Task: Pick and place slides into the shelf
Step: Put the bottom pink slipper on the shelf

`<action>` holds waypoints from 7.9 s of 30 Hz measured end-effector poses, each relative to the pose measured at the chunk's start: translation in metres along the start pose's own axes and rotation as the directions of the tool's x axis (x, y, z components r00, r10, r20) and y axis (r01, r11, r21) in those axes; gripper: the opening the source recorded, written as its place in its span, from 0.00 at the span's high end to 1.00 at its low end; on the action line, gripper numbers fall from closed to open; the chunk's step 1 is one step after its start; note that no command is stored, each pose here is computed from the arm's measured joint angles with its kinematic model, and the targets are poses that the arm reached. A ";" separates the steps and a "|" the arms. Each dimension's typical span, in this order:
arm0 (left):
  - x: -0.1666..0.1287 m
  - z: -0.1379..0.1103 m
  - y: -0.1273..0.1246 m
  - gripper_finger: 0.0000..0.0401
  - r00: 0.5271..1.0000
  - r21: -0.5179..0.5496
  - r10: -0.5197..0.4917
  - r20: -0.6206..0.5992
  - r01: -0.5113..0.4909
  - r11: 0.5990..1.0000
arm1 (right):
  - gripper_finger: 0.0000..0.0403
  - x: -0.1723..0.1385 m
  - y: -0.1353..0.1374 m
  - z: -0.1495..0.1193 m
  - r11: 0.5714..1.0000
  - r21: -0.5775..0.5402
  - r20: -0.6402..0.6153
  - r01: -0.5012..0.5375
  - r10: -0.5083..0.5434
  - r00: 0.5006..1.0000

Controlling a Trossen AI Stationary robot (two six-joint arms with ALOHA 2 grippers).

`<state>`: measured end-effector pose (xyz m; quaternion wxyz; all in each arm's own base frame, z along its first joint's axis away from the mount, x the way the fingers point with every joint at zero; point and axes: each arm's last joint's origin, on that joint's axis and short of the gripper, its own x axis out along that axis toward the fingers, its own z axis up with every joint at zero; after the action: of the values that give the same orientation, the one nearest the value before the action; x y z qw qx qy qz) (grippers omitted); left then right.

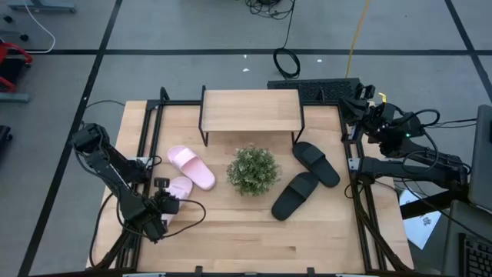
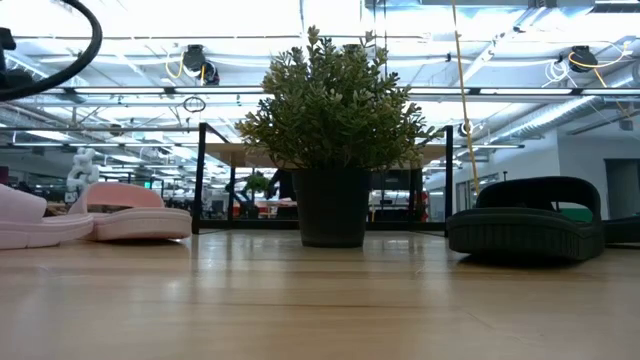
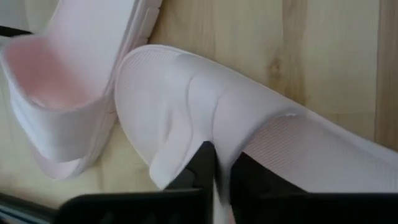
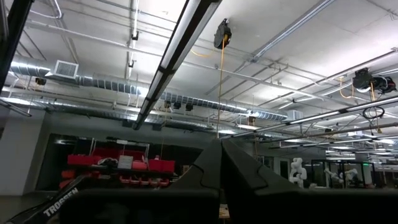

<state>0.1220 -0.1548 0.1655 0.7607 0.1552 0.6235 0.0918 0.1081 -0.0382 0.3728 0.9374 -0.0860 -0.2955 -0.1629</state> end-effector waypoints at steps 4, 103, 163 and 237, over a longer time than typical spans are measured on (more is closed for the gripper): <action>0.008 -0.003 -0.001 0.96 0.999 -0.044 -0.029 -0.013 0.028 0.999 | 1.00 0.000 0.000 0.000 1.000 0.009 0.000 0.000 0.000 1.000; 0.002 0.206 0.335 1.00 0.739 -0.129 0.633 -0.230 -0.668 0.733 | 1.00 0.010 -0.002 -0.023 0.995 0.000 -0.140 0.096 -0.095 0.986; 0.047 0.200 0.339 0.97 0.743 -0.038 0.555 -0.373 -0.611 0.791 | 1.00 0.010 -0.002 -0.023 0.996 0.013 -0.135 0.093 -0.090 0.987; 0.005 0.205 0.349 0.67 0.794 -0.103 0.498 -0.348 -0.560 0.822 | 1.00 0.010 -0.002 -0.023 0.996 0.017 -0.136 0.091 -0.087 0.987</action>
<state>0.3421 0.1488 0.3187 0.6097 0.2303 0.6522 0.3871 0.1277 -0.0482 0.3603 0.9480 -0.0506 -0.2369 -0.2065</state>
